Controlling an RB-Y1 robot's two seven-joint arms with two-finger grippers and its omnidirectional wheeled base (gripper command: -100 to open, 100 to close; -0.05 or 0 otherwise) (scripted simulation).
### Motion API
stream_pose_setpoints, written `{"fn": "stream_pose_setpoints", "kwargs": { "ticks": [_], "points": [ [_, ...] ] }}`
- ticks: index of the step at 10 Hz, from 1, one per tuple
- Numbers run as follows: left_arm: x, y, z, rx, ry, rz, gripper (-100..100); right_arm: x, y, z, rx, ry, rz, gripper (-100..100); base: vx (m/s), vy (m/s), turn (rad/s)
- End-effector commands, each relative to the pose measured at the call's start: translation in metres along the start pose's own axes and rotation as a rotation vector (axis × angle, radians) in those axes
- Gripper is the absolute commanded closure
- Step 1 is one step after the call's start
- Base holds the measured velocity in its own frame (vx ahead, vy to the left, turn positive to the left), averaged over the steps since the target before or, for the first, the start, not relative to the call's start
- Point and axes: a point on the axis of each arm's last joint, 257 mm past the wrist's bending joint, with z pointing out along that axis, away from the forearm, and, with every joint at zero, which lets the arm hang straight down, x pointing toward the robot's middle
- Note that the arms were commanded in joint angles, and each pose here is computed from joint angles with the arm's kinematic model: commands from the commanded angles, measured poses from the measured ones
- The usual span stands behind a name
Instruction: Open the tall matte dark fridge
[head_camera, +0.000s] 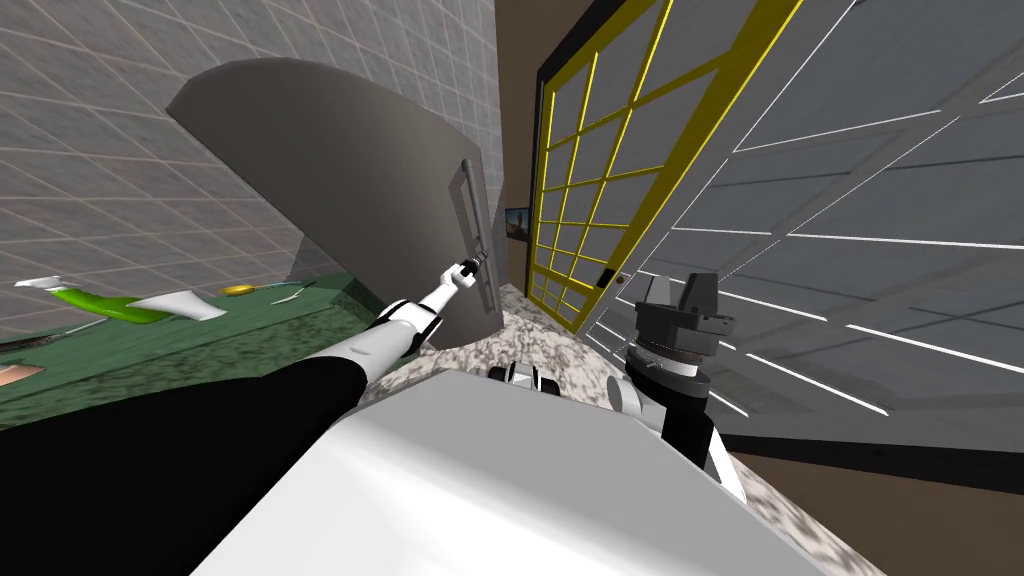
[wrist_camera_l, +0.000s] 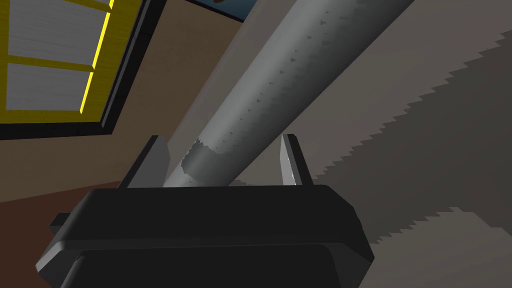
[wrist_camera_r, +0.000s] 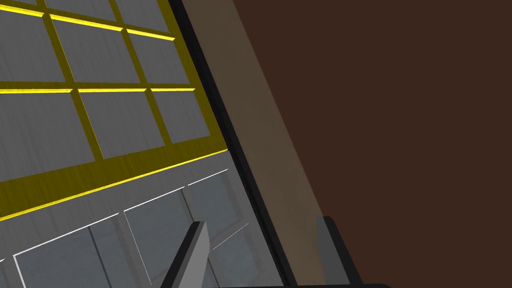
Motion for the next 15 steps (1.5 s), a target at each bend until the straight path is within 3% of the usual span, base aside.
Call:
{"fn": "stream_pose_setpoints", "kwargs": {
  "ticks": [1,3,4,5,6,9,10,12,15],
  "points": [
    [0.001,-0.013,0.010,0.036,0.011,-0.008,100,0.000,0.000,0.000,0.000,0.000,0.000,0,-0.218,0.022,-0.094],
    [-0.023,-0.029,0.021,0.068,-0.018,-0.005,100,0.000,0.000,0.000,0.000,0.000,0.000,0,-0.281,-0.048,-0.057],
    [-0.019,-0.002,0.020,0.013,-0.010,-0.006,100,0.000,0.000,0.000,0.000,0.000,0.000,0,-0.057,-0.018,-0.045],
    [-0.017,0.007,0.019,-0.006,-0.007,-0.006,100,0.000,0.000,0.000,0.000,0.000,0.000,0,0.031,-0.006,-0.015],
    [-0.024,-0.009,0.025,0.035,-0.006,-0.006,100,0.000,0.000,0.000,0.000,0.000,0.000,0,-0.148,-0.014,-0.104],
    [-0.047,-0.024,0.033,0.062,-0.036,-0.005,100,0.000,0.000,0.000,0.000,0.000,0.000,0,-0.188,-0.023,-0.038],
    [-0.051,0.003,0.033,0.000,-0.037,-0.008,100,0.000,0.000,0.000,0.000,0.000,0.000,0,0.005,0.006,-0.034],
    [-0.028,-0.001,0.035,0.000,-0.013,-0.003,100,0.000,0.000,0.000,0.000,0.000,0.000,0,-0.047,0.071,-0.054],
    [-0.021,-0.011,0.039,0.008,-0.009,-0.005,100,0.000,0.000,0.000,0.000,0.000,0.000,0,-0.182,0.165,-0.162]
  ]
}}
